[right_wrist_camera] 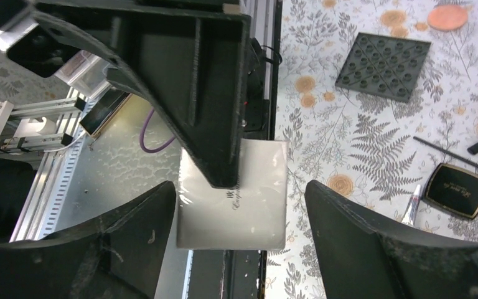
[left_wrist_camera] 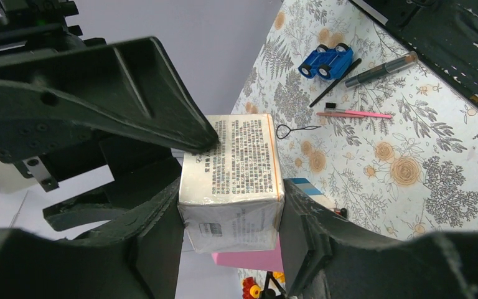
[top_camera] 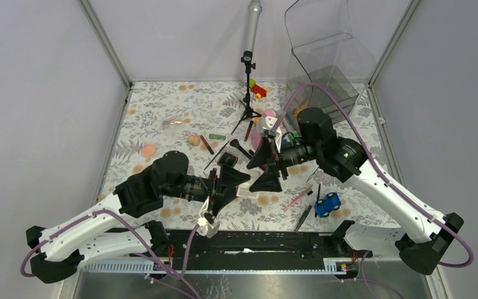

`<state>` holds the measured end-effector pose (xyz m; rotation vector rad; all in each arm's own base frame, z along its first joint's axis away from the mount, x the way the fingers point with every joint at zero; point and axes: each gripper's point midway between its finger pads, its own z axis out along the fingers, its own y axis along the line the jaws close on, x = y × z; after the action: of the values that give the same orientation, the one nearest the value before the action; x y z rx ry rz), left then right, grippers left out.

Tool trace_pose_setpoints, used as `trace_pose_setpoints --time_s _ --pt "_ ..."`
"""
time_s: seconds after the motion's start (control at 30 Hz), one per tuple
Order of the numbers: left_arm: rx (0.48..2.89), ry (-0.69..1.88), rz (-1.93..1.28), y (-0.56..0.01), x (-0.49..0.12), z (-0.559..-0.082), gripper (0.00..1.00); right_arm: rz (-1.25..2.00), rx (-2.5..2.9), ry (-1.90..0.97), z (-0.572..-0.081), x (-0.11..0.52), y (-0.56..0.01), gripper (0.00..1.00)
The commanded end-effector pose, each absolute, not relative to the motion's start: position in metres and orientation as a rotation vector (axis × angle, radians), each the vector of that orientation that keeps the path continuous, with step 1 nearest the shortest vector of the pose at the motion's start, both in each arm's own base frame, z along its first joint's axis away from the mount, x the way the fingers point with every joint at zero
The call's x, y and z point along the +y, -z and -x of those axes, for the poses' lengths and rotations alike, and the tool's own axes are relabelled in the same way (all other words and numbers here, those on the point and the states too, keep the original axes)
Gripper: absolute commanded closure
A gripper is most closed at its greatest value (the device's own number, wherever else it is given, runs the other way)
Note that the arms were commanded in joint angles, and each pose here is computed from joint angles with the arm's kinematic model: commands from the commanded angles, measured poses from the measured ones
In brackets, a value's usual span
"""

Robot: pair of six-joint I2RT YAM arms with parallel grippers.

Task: Organize the makeup
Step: Pick up the makeup from the center of the board.

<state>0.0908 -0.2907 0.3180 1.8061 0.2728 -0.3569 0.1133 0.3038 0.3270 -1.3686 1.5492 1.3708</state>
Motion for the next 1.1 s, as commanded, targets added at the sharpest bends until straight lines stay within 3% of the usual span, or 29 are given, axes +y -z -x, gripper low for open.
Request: trace_pose_setpoints --time_s 0.0,0.63,0.93,1.07 --pt "0.154 0.296 -1.725 -0.362 -0.291 -0.087 1.00 1.397 1.532 -1.299 -0.117 0.303 -0.332 0.18" --pt "0.167 0.252 -1.736 -0.360 -0.288 -0.093 1.00 1.434 1.594 -1.335 -0.115 0.305 -0.322 0.15" --pt "0.182 0.234 -1.749 -0.355 -0.291 -0.098 1.00 1.444 1.588 -1.373 -0.109 0.304 -0.322 0.35" --pt "0.202 0.225 -1.750 -0.354 -0.291 -0.101 1.00 1.447 1.571 -1.399 -0.104 0.303 -0.324 0.54"
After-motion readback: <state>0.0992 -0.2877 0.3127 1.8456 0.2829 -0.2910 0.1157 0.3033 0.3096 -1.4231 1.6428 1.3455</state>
